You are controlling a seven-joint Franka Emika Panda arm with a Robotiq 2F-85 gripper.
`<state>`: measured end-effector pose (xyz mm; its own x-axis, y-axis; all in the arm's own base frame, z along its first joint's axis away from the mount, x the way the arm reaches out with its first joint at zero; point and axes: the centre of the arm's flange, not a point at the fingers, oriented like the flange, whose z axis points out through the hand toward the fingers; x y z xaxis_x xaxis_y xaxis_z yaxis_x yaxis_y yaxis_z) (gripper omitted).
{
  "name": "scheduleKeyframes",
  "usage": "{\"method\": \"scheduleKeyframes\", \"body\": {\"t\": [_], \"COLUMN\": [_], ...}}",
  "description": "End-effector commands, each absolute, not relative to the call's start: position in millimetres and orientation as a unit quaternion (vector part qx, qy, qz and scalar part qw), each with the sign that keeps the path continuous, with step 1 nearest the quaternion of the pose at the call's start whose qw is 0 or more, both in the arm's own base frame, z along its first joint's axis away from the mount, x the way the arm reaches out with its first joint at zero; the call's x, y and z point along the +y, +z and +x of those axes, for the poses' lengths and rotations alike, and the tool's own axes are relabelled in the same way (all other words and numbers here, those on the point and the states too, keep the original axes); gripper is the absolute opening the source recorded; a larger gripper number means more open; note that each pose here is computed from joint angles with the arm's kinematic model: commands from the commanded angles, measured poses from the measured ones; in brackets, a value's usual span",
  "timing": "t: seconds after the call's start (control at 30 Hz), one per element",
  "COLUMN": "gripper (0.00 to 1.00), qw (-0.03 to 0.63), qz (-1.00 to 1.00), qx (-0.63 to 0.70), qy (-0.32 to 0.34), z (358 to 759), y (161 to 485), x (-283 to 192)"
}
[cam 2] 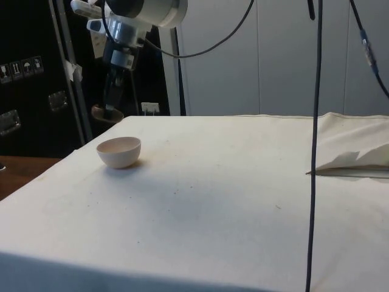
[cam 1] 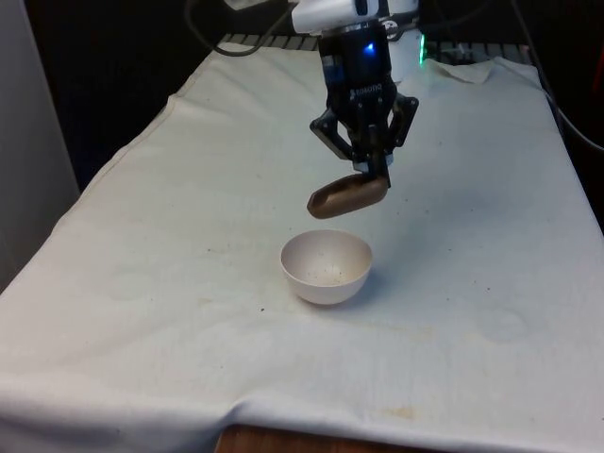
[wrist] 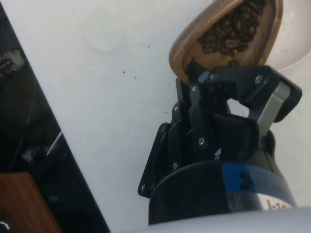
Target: Pour the coffee beans from the cup into the bowl.
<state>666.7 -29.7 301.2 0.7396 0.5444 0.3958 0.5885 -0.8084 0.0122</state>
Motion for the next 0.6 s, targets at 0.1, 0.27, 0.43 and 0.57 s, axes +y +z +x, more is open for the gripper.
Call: {"method": "scheduleKeyframes", "body": {"t": [0.1, 0.27, 0.43, 0.57], "gripper": [0.00, 0.00, 0.00, 0.00], "qw": [0.068, 0.074, 0.082, 0.086], "qz": [-0.934, -0.936, -0.939, -0.940], "qx": [-0.290, -0.276, -0.262, -0.253], "qy": [-0.199, -0.204, -0.208, -0.210], "z": [666.5, 666.6, 666.8, 667.3], "y": [303.5, 304.5, 306.2, 307.0], "x": [-30.1, -32.3, -31.5, -31.8]}}
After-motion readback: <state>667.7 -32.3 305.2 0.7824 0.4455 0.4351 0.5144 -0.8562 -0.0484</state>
